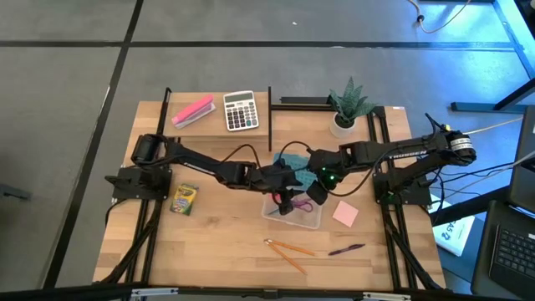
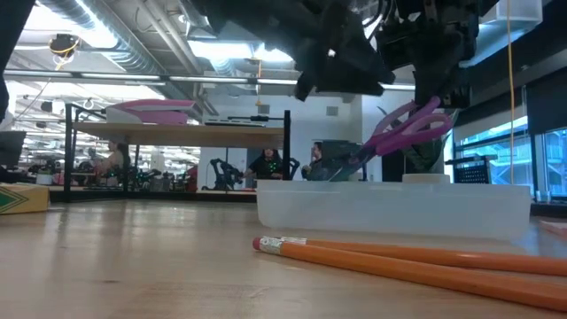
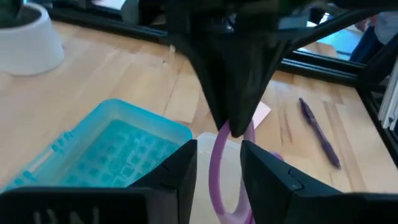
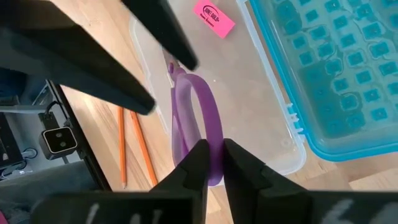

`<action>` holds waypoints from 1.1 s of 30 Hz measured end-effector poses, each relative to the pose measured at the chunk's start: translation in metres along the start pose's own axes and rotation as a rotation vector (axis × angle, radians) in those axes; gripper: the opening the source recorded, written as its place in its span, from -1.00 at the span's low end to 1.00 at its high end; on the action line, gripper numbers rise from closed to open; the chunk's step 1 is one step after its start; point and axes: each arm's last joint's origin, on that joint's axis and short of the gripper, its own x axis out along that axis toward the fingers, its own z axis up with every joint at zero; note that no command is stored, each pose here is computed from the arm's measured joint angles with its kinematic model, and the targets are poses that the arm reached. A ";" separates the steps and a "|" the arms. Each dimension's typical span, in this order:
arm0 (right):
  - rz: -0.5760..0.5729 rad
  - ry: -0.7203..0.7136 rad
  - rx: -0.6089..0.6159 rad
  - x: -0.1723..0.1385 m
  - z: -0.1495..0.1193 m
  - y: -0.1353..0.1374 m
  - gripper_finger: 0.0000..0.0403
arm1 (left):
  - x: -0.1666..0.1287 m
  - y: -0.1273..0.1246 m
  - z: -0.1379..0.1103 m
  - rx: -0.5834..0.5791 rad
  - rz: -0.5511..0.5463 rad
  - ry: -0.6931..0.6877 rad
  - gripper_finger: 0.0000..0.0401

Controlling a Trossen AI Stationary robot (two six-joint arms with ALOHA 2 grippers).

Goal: Pack school essentials
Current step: Put the scissor into the supply box

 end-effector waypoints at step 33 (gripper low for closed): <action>-0.129 0.034 0.050 0.036 -0.006 -0.022 -0.79 | -0.042 0.000 0.042 0.117 0.038 -0.152 -0.43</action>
